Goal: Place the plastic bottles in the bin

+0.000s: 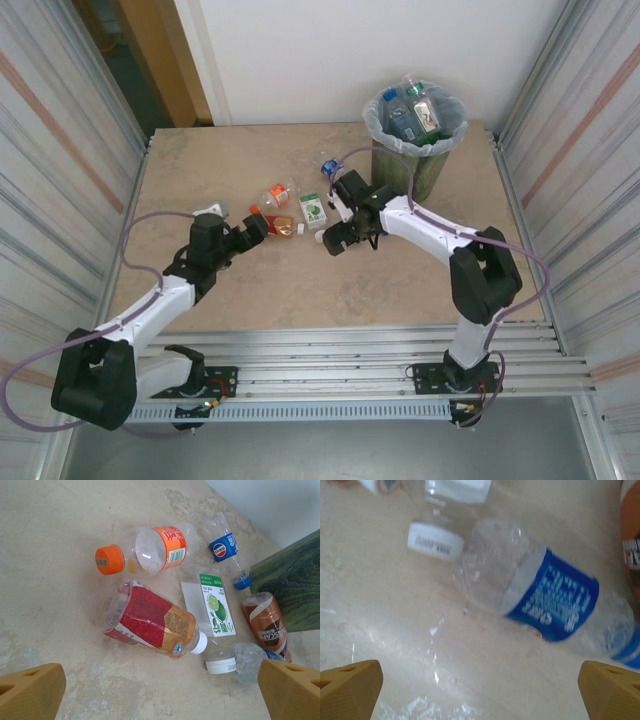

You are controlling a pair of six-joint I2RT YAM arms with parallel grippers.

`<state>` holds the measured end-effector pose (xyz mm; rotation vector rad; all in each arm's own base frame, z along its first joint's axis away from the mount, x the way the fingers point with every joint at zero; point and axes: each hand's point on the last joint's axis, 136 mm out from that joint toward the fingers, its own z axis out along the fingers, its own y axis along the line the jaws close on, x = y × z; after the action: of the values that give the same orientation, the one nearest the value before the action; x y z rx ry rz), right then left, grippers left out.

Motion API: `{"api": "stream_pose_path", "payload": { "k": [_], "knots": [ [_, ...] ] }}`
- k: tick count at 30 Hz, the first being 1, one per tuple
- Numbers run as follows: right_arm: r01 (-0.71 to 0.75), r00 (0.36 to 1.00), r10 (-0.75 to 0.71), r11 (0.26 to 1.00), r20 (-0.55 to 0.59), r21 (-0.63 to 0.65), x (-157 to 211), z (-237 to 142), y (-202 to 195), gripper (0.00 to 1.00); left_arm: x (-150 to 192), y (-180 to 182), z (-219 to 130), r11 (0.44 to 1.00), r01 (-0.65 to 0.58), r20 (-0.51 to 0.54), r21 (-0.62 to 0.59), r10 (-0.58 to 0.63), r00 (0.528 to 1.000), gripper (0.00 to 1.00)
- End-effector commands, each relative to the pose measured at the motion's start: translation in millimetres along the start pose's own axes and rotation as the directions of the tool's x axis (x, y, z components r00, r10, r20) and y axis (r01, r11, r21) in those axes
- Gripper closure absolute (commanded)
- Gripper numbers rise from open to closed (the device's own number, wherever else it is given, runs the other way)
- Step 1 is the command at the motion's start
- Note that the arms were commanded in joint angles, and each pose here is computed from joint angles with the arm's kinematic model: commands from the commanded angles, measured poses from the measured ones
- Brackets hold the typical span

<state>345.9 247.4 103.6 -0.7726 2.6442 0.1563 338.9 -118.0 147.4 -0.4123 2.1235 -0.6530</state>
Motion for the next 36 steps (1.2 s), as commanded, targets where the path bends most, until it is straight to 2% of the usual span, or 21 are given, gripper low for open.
{"api": "stream_pose_path", "payload": {
  "k": [1, 8, 14, 26, 33, 36],
  "knots": [
    [0.013, 0.998, -0.010, 0.998, 0.055, -0.067, -29, 6, -4, 0.01, -7, -1, -5, 1.000, 0.001, 0.024, 0.007, -0.001, 1.000, 0.01],
    [0.006, 0.999, -0.002, 0.995, 0.036, -0.099, -43, 32, -17, 0.01, -6, 3, -10, 1.000, 0.006, 0.021, 0.000, -0.006, 1.000, 0.01],
    [-0.005, 1.000, 0.004, 0.995, -0.012, -0.102, -33, 45, -23, 0.01, -6, 5, -10, 1.000, 0.010, 0.023, -0.006, -0.010, 1.000, 0.01],
    [-0.061, 0.993, 0.059, 0.998, -0.098, -0.010, 5, 40, -34, 0.07, -6, 5, -10, 1.000, 0.009, 0.020, -0.008, -0.009, 1.000, 0.01],
    [-0.063, 0.988, 0.066, 0.998, -0.139, 0.023, 19, 36, -30, 0.05, -7, 7, -12, 1.000, 0.009, 0.023, -0.011, -0.009, 1.000, 0.01],
    [-0.060, 0.987, 0.066, 0.997, -0.147, 0.043, 23, 34, -30, 0.09, -7, 8, -13, 1.000, 0.011, 0.025, -0.013, -0.011, 1.000, 0.01]
  ]
}}
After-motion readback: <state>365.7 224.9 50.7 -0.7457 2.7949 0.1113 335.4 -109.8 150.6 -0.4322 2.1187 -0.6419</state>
